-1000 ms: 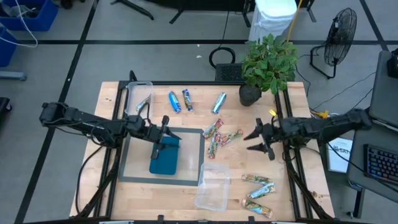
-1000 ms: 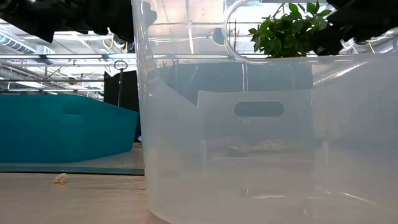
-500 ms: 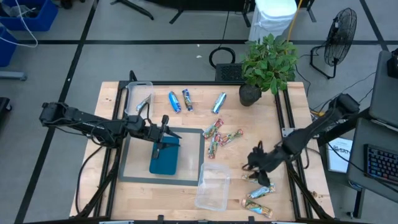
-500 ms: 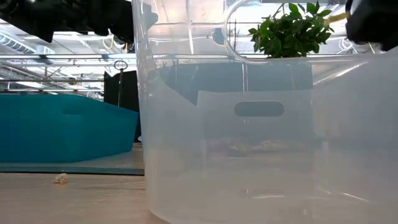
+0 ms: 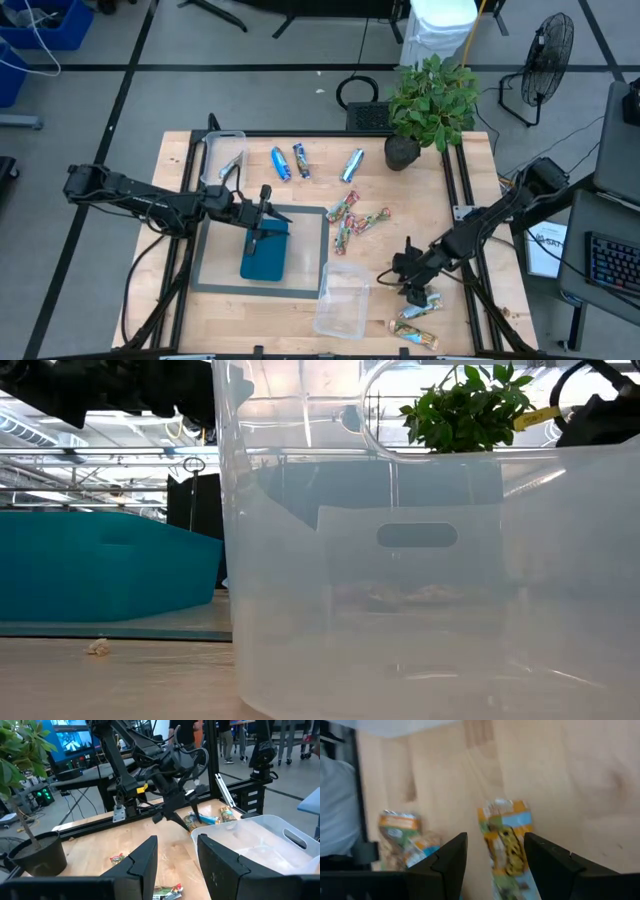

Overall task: Pick and place Granola Bars by type
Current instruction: Put the yellow granola bar into the top transparent bin

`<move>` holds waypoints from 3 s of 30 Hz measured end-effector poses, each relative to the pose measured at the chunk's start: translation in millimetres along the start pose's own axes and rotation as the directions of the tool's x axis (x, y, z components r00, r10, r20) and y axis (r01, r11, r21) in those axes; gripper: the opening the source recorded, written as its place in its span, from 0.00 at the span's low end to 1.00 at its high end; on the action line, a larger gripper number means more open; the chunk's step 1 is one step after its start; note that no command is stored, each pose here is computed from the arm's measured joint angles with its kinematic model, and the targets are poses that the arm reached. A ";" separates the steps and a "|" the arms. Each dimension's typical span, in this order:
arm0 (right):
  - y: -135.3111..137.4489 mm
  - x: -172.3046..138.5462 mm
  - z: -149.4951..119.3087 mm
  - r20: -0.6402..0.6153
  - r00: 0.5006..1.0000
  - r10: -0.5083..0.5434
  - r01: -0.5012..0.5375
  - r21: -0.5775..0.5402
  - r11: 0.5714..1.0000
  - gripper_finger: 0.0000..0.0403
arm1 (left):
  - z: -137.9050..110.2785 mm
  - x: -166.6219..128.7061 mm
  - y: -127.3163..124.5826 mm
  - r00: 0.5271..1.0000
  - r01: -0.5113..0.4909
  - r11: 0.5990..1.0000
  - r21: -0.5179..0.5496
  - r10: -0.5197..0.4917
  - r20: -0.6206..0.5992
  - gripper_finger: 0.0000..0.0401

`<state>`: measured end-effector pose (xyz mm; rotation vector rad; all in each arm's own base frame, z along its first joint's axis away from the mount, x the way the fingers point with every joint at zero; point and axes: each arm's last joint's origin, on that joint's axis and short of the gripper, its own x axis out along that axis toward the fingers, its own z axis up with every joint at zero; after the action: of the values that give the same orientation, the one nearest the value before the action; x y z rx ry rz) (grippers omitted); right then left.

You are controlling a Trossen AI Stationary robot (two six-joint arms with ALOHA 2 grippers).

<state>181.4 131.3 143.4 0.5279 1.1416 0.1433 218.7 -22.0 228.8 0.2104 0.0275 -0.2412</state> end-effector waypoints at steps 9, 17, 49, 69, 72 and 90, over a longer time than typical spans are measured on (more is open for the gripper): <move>-1.5 13.7 -2.3 -0.023 0.999 -0.024 0.024 0.016 1.000 0.46 | -0.3 0.0 0.0 1.000 0.000 1.000 0.018 0.000 -0.002 0.36; -4.2 17.1 -2.3 -0.037 0.998 -0.050 0.049 -0.024 0.999 0.40 | -0.5 0.0 -0.1 1.000 0.000 1.000 0.017 0.000 -0.004 0.36; -19.3 -93.1 82.4 0.751 0.653 0.093 0.483 -0.509 0.713 0.00 | -0.3 -0.2 2.4 0.997 -0.076 0.996 0.053 0.077 -0.013 0.36; -72.3 -82.5 147.2 0.689 0.493 0.532 0.365 -0.719 0.592 0.00 | -7.5 18.0 24.4 0.983 -0.070 0.998 0.006 0.068 0.171 0.36; -72.9 -80.6 148.1 0.689 0.488 0.536 0.362 -0.719 0.593 0.00 | -12.6 32.2 30.4 0.983 -0.057 0.998 -0.013 0.058 0.176 0.36; -71.9 -81.1 148.3 0.689 0.481 0.542 0.354 -0.718 0.599 0.00 | -10.9 122.6 44.6 0.978 0.126 0.992 -0.012 -0.122 0.169 0.36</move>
<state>268.5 -9.6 222.6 -0.2169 -0.1198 0.4293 348.4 -6.2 220.9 0.1659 -0.1240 -0.3820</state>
